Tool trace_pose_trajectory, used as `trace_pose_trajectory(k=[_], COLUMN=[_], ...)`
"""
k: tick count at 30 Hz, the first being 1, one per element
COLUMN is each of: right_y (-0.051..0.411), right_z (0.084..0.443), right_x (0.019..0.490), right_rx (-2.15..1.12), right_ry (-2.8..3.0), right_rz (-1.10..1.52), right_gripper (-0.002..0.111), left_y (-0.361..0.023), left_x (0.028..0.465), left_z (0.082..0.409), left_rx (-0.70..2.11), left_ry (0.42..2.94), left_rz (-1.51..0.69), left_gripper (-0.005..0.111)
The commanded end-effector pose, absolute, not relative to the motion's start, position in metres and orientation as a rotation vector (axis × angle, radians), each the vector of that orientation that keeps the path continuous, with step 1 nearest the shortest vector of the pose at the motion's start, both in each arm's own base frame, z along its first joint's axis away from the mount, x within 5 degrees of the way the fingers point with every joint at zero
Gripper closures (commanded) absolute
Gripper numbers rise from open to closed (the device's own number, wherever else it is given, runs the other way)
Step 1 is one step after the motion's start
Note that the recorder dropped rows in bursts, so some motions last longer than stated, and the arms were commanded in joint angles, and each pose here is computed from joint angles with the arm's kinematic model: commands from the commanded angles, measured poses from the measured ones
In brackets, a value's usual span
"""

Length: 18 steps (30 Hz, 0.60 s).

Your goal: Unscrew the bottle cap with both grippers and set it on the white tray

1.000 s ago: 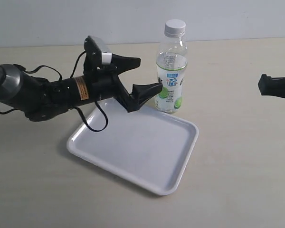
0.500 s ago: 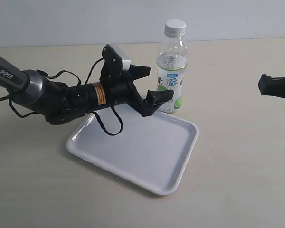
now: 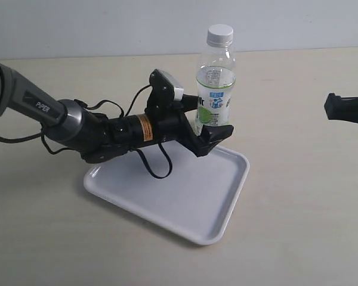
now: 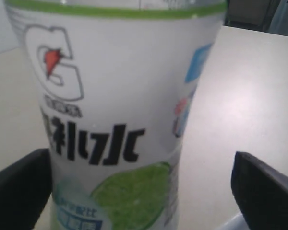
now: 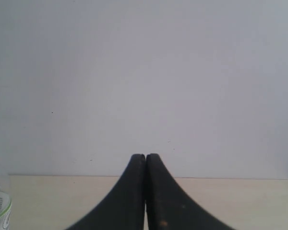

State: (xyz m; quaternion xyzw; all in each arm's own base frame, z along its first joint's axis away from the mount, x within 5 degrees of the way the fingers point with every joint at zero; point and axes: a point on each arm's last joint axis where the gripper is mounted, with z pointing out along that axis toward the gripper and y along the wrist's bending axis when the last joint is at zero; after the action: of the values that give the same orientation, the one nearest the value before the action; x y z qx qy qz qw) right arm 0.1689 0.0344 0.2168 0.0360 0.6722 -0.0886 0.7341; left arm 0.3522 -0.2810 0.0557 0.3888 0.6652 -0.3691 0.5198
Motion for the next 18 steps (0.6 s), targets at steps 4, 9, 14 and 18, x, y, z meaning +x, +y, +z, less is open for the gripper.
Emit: trace_pose_trajectory(k=[4, 9, 14, 18], right_y=[0.0356, 0.0356, 0.0356, 0.0356], right_z=[0.2198, 0.2198, 0.2198, 0.2198], right_x=[0.1696, 0.1696, 0.1696, 0.1696], right_rx=[0.072, 0.077, 0.077, 0.077], right_ry=[1.457, 1.456, 1.456, 1.456], right_rz=[-0.193, -0.188, -0.188, -0.188], right_gripper=[0.108, 0.108, 0.108, 0.108], left_y=[-0.2901, -0.289, -0.2891, -0.2957], left_x=[0.3542, 0.3586, 0.3612, 0.363], left_z=[0.0543, 0.0542, 0.0559, 0.0601], left_rx=[0.841, 0.8, 0.781, 0.791], left_ry=[1.64, 1.67, 1.666, 1.654], left_rz=[-0.891, -0.867, -0.857, -0.853], left_gripper=[0.011, 0.011, 0.011, 0.011])
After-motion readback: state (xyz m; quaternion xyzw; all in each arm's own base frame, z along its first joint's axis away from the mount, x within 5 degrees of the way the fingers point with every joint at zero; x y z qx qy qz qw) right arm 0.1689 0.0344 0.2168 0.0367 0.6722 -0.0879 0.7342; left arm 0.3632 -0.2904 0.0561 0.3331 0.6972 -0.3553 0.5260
